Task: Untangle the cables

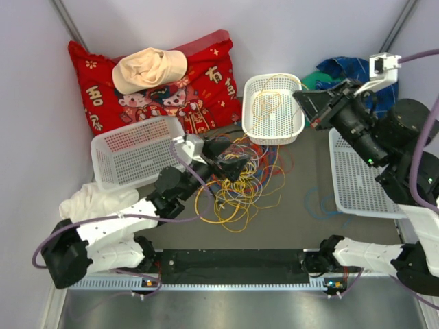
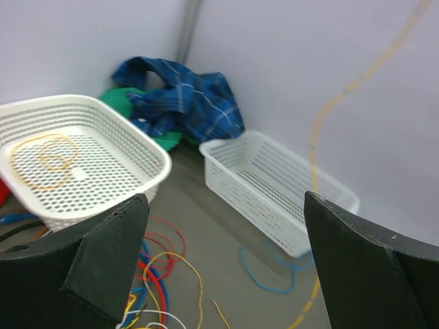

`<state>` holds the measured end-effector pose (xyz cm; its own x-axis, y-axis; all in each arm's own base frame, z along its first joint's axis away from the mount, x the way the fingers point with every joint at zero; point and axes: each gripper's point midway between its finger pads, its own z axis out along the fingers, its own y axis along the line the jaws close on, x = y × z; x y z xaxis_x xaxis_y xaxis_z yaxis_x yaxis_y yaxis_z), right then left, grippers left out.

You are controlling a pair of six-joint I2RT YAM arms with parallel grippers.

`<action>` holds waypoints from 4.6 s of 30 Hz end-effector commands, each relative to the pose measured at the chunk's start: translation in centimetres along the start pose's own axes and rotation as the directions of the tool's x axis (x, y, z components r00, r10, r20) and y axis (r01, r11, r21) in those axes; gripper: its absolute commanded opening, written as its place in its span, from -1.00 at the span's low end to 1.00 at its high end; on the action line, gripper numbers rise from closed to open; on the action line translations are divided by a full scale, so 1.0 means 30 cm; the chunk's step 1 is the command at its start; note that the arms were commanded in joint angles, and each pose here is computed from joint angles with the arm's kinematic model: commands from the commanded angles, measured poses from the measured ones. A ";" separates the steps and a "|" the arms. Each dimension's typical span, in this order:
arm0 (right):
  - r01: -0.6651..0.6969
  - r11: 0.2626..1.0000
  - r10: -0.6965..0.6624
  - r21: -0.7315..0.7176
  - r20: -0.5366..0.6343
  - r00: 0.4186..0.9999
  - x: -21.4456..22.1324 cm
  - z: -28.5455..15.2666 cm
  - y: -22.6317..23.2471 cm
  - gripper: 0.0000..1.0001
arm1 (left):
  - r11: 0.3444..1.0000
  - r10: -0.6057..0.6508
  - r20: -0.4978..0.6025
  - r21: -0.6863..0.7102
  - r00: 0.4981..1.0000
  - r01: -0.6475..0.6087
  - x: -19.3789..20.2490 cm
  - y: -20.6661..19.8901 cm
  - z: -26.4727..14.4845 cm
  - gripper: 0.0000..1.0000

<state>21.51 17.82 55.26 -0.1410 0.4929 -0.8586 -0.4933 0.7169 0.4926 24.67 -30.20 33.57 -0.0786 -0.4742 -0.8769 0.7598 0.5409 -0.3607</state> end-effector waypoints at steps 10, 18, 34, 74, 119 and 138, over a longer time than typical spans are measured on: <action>-0.121 0.990 0.110 -0.073 -0.135 0.985 0.106 0.026 0.066 -1.00 | 0.951 0.088 0.092 0.288 0.992 -0.111 0.021 -0.237 0.125 0.98; -0.134 0.988 0.120 -0.075 -0.166 0.979 0.146 0.027 0.063 -1.00 | 0.942 0.038 0.082 0.330 0.996 -0.063 0.091 -0.255 0.198 0.91; 0.032 0.998 -0.016 0.053 -0.271 0.962 0.234 0.135 -0.024 -0.39 | 0.794 -0.325 -0.347 0.406 0.880 0.453 0.129 -0.449 0.058 -1.00; -0.134 0.951 0.033 -0.280 -0.336 0.941 0.518 -0.039 0.023 -0.14 | 0.853 -0.332 -0.383 0.267 0.862 0.448 -0.029 -0.454 0.087 -1.00; 0.032 0.927 -0.080 0.375 0.114 0.990 -0.072 0.646 -0.565 -1.00 | 0.692 -0.507 -0.086 -0.635 0.858 0.345 0.291 0.243 -0.575 0.97; 0.116 0.788 0.020 0.604 -0.213 0.977 0.479 0.787 -1.058 -0.13 | 0.668 -0.566 -0.154 -0.661 0.810 0.342 0.489 0.264 -0.573 0.98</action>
<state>54.95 14.00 30.69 -0.3223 0.3883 -0.8633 0.1032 0.9210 0.3757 17.75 -19.79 10.58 -0.6112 -0.5519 -0.5673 0.0277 0.7015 -0.7122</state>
